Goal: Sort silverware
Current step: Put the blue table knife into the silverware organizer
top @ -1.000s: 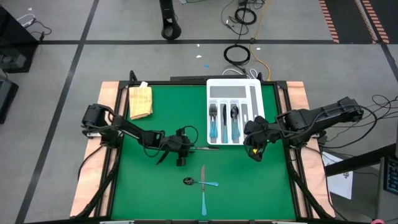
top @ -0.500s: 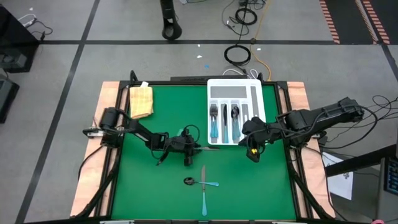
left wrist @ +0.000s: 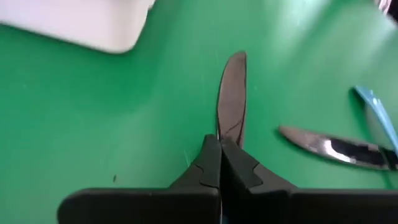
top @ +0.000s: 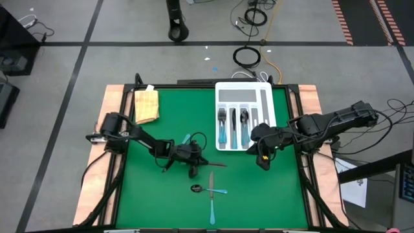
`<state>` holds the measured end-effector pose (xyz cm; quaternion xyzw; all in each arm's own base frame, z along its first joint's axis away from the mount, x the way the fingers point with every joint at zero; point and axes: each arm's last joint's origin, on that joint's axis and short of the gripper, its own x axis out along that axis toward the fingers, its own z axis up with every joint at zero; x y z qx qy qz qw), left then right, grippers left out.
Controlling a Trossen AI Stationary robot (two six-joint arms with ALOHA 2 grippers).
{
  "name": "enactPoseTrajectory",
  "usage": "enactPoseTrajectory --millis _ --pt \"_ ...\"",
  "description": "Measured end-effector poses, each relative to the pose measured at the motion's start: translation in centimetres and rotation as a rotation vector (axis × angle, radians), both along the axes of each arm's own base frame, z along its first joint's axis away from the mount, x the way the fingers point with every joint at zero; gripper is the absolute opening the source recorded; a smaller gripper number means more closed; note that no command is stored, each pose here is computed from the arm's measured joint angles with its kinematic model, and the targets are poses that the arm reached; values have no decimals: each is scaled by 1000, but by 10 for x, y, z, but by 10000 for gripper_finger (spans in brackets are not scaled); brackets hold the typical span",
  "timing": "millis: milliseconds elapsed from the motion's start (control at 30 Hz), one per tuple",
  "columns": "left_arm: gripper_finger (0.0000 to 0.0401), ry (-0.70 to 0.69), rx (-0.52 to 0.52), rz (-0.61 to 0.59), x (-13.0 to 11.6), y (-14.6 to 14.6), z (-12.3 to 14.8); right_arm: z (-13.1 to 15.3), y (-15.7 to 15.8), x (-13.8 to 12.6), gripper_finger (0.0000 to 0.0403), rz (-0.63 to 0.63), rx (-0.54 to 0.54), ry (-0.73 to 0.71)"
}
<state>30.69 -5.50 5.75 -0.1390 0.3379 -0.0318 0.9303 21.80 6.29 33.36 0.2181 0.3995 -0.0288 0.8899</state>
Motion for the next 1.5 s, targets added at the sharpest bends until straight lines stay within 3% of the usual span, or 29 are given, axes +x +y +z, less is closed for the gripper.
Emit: enactPoseTrajectory --millis 100,400,633,733,833,1233,1500 --pt "1 75 16 -3 -7 1 12 1 0 1 0 1 5 -19" --pt "8 135 71 55 -25 1 47 3 1 3 0 2 10 -45" --pt "6 78 269 185 -48 -7 90 4 1 4 0 14 0 -55" --pt "6 58 238 193 -55 -12 103 4 1 4 0 22 -8 -60" --pt "12 111 240 185 -65 -16 94 4 1 4 0 32 -17 -63" --pt "164 125 162 193 -82 -23 82 6 1 5 0 57 -40 -90" --pt "232 65 252 303 -100 -40 74 6 1 5 0 67 -54 -94"
